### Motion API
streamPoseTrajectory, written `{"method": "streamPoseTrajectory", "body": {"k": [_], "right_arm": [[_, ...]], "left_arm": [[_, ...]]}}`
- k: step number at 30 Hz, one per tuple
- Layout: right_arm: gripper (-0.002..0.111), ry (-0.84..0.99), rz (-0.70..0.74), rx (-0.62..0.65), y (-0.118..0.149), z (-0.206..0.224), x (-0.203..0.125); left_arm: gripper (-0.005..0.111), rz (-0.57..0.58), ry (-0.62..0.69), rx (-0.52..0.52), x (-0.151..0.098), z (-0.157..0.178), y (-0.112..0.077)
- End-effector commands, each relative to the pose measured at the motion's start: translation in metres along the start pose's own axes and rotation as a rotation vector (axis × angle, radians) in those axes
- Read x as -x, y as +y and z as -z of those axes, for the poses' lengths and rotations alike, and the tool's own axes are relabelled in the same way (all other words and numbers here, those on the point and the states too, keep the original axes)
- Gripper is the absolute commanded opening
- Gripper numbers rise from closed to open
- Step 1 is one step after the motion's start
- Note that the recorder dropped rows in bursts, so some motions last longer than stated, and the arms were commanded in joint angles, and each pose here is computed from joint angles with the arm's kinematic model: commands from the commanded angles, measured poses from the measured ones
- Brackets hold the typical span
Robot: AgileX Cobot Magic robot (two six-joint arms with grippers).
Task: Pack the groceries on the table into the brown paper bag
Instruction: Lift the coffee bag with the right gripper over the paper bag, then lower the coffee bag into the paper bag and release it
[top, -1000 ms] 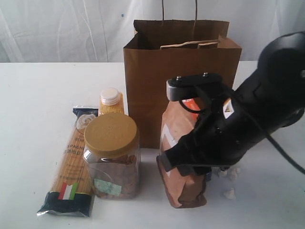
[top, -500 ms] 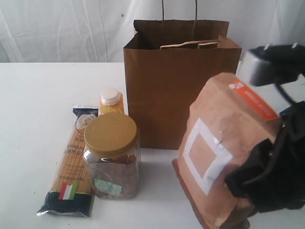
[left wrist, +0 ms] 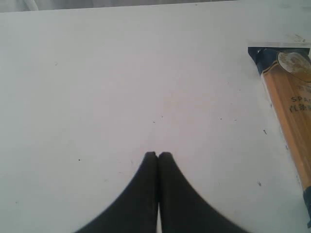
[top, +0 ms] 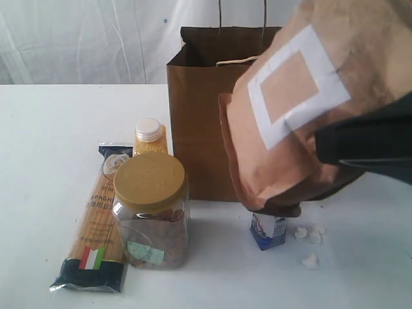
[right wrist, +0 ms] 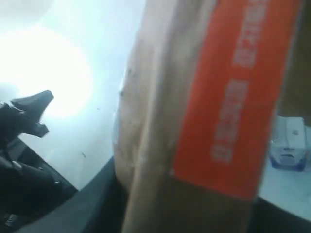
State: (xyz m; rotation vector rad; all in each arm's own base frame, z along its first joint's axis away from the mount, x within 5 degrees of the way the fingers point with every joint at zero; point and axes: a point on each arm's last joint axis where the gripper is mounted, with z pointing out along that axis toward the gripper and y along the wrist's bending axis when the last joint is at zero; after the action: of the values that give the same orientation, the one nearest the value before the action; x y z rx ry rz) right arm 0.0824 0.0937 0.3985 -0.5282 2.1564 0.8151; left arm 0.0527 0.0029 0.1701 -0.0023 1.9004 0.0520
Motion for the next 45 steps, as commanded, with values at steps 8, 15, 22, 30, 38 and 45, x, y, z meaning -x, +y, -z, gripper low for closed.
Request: {"method": "streamPoseTrajectory", "body": {"k": [8,15,22,30,38,45], "right_arm": [[0.015,-0.295,0.076,0.142,0.031,0.021,0.066],[0.015,-0.519,0.179,0.038,0.024,-0.027,0.119],[0.015,-0.441,0.488,-0.196,-0.003,-0.103,0.132],[0.015,-0.283,0.451,-0.284,-0.038,-0.144,0.127],[0.015,-0.289,0.420,-0.341,-0.058,-0.143,0.132],[0.027,-0.222,0.392,-0.351,-0.065,-0.150,0.127]], "left_arm": [[0.000,0.006,0.002,0.004,-0.001,0.000,0.000],[0.000,0.006,0.002,0.004,-0.001,0.000,0.000],[0.000,0.006,0.002,0.004,-0.001,0.000,0.000],[0.000,0.006,0.002,0.004,-0.001,0.000,0.000],[0.000,0.006,0.002,0.004,-0.001,0.000,0.000],[0.000,0.006,0.002,0.004,-0.001,0.000,0.000]]}}
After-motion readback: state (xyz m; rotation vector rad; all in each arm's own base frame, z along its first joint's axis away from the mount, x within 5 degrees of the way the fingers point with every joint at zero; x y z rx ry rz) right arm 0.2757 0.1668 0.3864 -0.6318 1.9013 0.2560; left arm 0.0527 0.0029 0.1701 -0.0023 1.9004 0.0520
